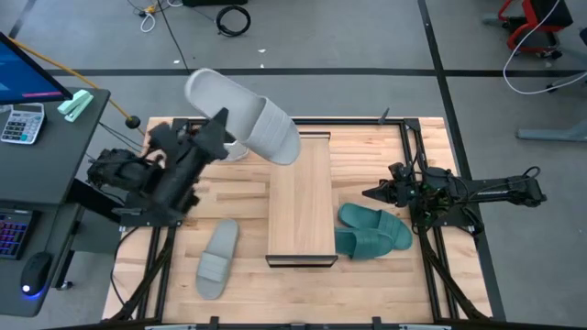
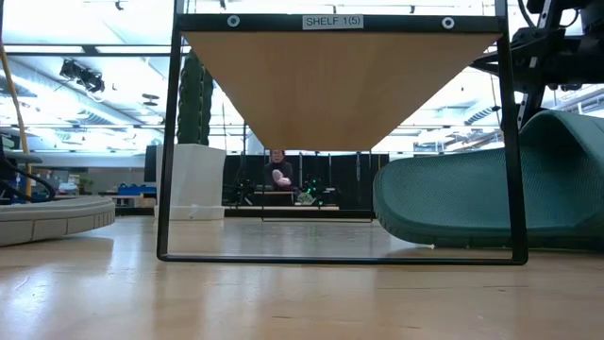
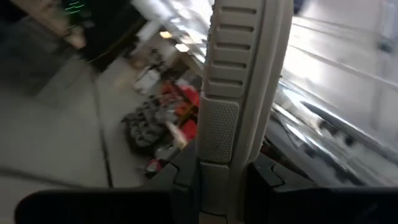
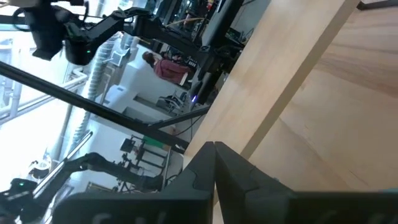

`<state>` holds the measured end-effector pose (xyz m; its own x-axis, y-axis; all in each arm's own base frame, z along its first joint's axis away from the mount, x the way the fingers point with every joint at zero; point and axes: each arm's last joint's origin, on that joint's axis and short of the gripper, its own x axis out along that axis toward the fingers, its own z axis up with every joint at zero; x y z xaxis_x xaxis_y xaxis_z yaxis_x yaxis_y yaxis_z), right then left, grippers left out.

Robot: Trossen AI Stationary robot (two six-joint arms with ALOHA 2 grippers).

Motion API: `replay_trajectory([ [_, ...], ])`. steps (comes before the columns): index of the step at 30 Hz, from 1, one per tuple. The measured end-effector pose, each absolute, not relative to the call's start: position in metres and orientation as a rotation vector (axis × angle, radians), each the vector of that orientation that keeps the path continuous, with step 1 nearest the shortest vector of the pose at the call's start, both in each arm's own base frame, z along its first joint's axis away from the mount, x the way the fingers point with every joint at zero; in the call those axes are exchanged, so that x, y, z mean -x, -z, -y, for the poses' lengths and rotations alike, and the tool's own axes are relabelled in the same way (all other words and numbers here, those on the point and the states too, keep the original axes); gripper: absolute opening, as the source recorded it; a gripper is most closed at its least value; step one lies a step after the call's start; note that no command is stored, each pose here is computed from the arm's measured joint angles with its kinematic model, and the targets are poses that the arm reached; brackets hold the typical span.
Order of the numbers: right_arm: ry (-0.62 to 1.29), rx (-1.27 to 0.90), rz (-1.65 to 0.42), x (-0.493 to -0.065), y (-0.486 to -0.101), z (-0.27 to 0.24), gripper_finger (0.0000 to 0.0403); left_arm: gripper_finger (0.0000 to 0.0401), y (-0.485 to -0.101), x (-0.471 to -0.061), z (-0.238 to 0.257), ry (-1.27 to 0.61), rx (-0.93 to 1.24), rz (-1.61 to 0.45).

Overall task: Pick and place slides into the shelf
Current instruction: Put the right gray slipper onto the shelf

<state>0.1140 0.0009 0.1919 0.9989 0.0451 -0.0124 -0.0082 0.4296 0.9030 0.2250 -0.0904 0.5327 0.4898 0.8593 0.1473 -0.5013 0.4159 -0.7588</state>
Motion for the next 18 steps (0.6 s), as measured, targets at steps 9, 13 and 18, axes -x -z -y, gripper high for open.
replay_trajectory([
  [9,-0.006,-1.149,-0.02,-0.114,-0.192,0.0,0.0016,0.0075,-0.578,-0.25,0.076,-0.579,0.64,0.486],
  [13,-0.004,-1.152,-0.018,-0.114,-0.192,0.0,0.0016,0.0075,-0.555,-0.275,0.048,-0.723,0.711,0.411],
  [18,0.019,-1.151,-0.003,-0.114,-0.192,0.001,0.0016,0.0075,-0.509,-0.304,0.017,-0.792,0.854,0.393],
])
